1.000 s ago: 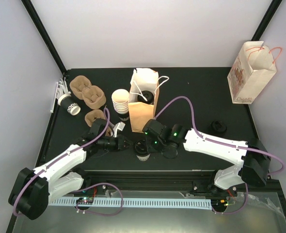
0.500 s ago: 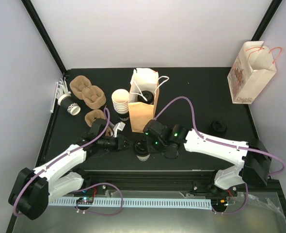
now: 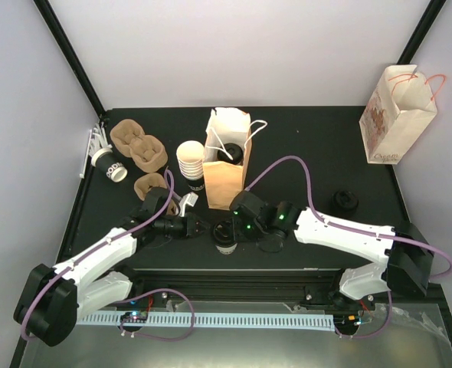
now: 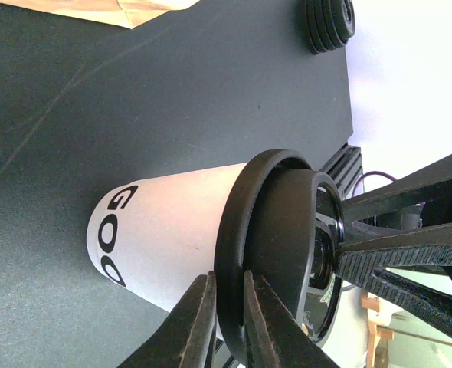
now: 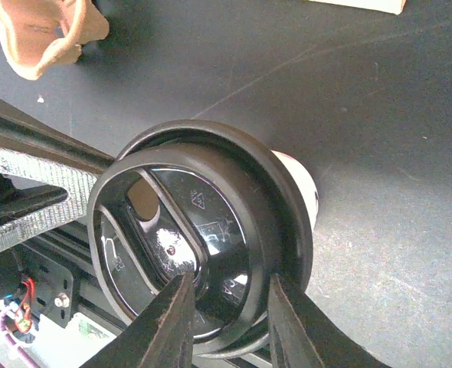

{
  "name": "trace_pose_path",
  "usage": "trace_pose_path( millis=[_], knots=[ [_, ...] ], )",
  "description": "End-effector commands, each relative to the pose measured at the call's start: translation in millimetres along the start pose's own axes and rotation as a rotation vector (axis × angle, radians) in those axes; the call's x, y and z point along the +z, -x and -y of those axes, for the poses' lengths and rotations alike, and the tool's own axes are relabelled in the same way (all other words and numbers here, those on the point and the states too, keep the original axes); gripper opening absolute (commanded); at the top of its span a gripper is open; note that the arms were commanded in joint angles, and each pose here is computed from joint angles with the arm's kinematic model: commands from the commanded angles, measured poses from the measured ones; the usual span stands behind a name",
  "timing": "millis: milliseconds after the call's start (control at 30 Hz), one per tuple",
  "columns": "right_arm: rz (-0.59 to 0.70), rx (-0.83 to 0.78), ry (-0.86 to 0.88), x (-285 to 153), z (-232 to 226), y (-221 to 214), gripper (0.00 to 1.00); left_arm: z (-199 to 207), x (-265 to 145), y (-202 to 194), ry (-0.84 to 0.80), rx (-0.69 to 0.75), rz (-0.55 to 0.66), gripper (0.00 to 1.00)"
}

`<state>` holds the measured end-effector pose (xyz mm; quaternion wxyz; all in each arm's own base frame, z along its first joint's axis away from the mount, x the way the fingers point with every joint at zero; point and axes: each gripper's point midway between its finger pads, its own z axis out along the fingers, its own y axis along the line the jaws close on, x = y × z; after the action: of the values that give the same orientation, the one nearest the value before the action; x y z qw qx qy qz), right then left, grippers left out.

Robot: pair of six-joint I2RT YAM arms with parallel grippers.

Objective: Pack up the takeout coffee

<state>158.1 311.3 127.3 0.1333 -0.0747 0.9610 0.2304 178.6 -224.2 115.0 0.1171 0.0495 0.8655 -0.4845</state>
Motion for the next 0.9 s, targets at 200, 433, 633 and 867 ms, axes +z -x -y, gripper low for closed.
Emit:
trace_pose_path(
  millis=[200,433,633,867],
  knots=[
    [-0.151,0.059,-0.101,40,58,-56,0.3,-32,11,-22,0.074,-0.056,-0.05,0.13],
    [-0.175,0.069,-0.123,47,71,-68,0.3,-45,17,-35,0.105,-0.077,-0.076,0.13],
    [-0.205,0.062,-0.144,57,77,-80,0.3,-56,24,-45,0.129,-0.095,-0.095,0.12],
    [-0.206,0.063,-0.146,60,78,-85,0.3,-59,24,-49,0.138,-0.096,-0.1,0.13]
  ],
)
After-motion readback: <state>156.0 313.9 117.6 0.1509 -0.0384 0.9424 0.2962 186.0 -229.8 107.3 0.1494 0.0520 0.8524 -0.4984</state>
